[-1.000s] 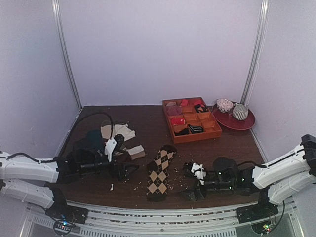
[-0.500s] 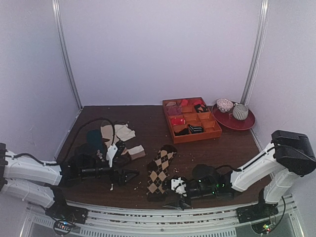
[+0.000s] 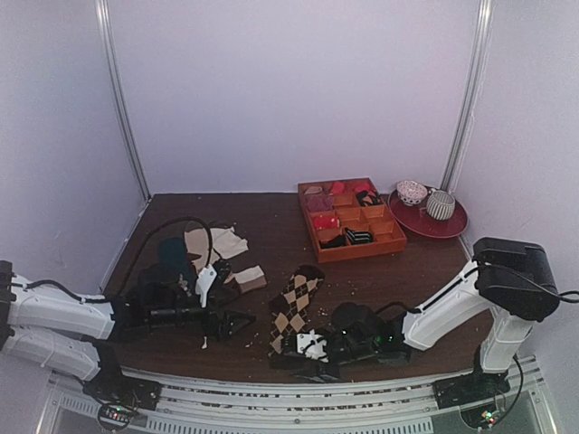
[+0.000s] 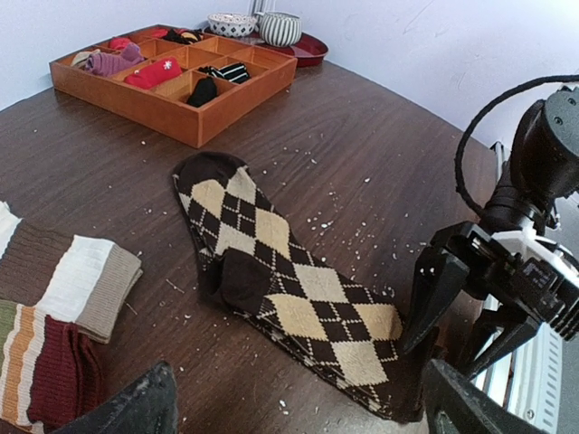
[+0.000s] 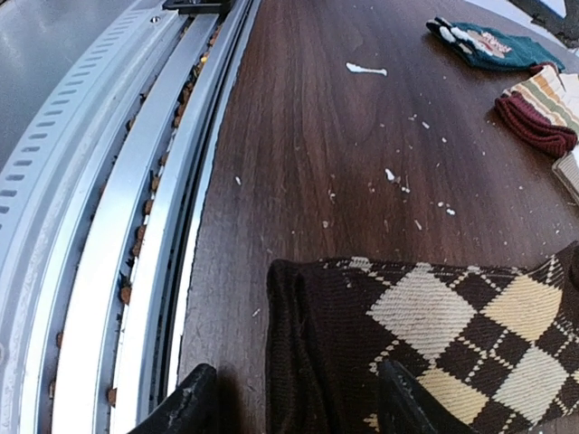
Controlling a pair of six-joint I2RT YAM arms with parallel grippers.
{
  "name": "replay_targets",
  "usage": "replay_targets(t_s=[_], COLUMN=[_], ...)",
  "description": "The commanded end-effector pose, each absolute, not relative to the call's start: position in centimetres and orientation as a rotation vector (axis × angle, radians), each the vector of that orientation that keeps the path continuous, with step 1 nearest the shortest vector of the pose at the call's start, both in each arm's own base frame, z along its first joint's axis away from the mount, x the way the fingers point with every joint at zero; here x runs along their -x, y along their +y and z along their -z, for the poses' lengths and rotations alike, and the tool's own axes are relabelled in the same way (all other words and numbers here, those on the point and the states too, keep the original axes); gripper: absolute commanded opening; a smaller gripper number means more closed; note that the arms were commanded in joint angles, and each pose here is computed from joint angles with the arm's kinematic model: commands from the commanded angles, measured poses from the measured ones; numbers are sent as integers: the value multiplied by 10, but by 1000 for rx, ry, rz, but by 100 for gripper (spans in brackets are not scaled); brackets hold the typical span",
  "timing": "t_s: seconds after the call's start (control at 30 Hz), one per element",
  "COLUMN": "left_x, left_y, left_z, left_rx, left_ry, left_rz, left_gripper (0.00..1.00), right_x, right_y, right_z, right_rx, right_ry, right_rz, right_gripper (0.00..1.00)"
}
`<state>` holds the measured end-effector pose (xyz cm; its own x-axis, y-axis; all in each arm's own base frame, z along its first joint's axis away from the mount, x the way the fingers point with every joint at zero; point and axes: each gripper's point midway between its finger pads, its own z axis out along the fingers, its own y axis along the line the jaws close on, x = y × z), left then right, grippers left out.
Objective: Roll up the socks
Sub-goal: Roll a pair of socks at the center of the board.
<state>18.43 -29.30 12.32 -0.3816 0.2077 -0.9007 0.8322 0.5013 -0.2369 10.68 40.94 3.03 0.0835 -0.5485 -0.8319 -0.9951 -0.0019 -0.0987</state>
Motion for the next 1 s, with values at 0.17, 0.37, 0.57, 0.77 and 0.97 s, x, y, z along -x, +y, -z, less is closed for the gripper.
replay_targets(t_s=[0.17,0.37,0.57,0.77,0.97], left_x=[-184,-181,-176,-158,-137], left_y=[-301,-303,-307,-316,-330], left_z=[-137,-139,-144,-149,-139], left_rx=[-870,-898,-951,-1054,-1187], left_ry=[1818,1800,1739,1626,1569], left_rz=[933,939,959,1050,1160], left_gripper=[94,94,92,85,83], right_x=[-111,-115,-118,-130,-141], right_y=[394,387,396,392,378], right_z=[-3,6,-5,3,18], right_rx=[1658,1607,1441,1153,843], right_ry=[1709,1823,2084,2445,2731], right_rz=[-720,-708,-1054,-1310,-1419], right_gripper=[48,22,13,11,10])
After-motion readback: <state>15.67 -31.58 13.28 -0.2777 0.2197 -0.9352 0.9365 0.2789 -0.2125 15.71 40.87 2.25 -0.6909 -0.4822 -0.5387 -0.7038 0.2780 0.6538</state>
